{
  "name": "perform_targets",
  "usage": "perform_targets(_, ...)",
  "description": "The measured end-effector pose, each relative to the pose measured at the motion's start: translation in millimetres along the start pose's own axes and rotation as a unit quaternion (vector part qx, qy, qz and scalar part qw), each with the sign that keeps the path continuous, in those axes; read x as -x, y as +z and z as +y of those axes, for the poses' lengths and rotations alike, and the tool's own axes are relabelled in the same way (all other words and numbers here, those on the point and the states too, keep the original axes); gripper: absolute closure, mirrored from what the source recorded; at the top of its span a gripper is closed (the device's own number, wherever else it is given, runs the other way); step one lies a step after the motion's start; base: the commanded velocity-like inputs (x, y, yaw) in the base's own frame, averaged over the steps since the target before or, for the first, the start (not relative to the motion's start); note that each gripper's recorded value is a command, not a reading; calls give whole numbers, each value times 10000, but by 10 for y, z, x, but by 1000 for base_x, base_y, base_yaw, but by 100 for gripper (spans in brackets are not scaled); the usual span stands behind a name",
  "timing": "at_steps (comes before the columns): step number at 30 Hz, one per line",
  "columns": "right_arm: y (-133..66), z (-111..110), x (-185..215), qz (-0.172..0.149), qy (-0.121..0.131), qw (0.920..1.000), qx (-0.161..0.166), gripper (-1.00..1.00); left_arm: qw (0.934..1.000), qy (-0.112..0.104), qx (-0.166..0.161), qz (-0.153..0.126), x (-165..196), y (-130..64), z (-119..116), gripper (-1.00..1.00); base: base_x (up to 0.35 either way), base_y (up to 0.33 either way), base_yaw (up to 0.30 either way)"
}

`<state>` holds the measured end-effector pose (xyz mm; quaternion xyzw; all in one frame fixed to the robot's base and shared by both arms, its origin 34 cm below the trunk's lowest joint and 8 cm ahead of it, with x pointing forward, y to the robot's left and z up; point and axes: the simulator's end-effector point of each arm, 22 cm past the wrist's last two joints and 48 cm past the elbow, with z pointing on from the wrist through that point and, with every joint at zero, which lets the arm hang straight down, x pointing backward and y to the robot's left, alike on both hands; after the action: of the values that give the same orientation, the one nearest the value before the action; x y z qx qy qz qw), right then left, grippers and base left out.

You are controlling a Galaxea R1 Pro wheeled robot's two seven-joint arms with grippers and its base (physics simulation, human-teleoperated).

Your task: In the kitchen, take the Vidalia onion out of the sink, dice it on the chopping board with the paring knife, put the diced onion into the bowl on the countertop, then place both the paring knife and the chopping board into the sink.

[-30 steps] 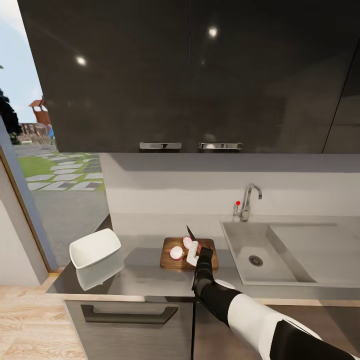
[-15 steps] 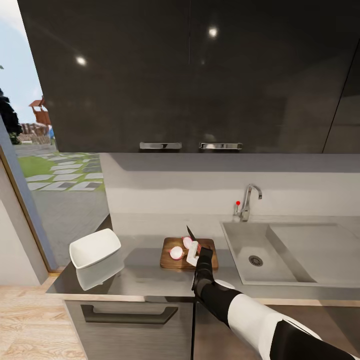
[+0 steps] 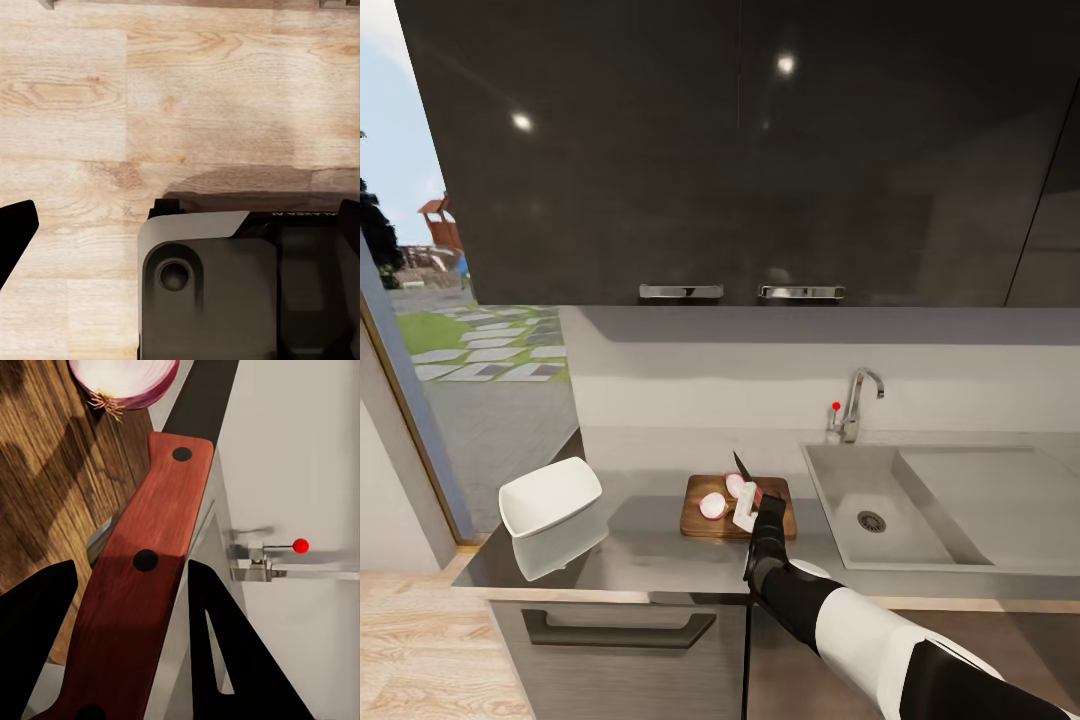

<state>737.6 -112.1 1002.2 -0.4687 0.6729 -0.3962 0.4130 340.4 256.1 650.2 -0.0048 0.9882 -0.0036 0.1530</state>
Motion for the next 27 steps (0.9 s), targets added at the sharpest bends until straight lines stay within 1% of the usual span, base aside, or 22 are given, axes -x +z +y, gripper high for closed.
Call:
perform_targets(9, 0, 15, 3, -6, 3, 10000, 36, 100, 10000, -1, 1, 0, 0, 0, 0, -100, 0, 0, 0)
perform_targets(12, 0, 63, 4, -8, 3, 9999, 146, 100, 10000, 0, -1, 0, 0, 0, 0, -100, 0, 0, 0)
perform_targets(13, -3, 65, 11, -19, -46, 9999, 156, 100, 10000, 0, 0, -1, 0, -1, 0, -100, 0, 0, 0)
perform_targets(14, -7, 164, 13, -23, 1, 9993, 373, 100, 10000, 0, -1, 0, 0, 0, -1, -100, 0, 0, 0)
perform_targets(27, -9, 163, 19, -31, -1, 9993, 375, 100, 10000, 0, 0, 0, 0, 0, 0, -100, 0, 0, 0)
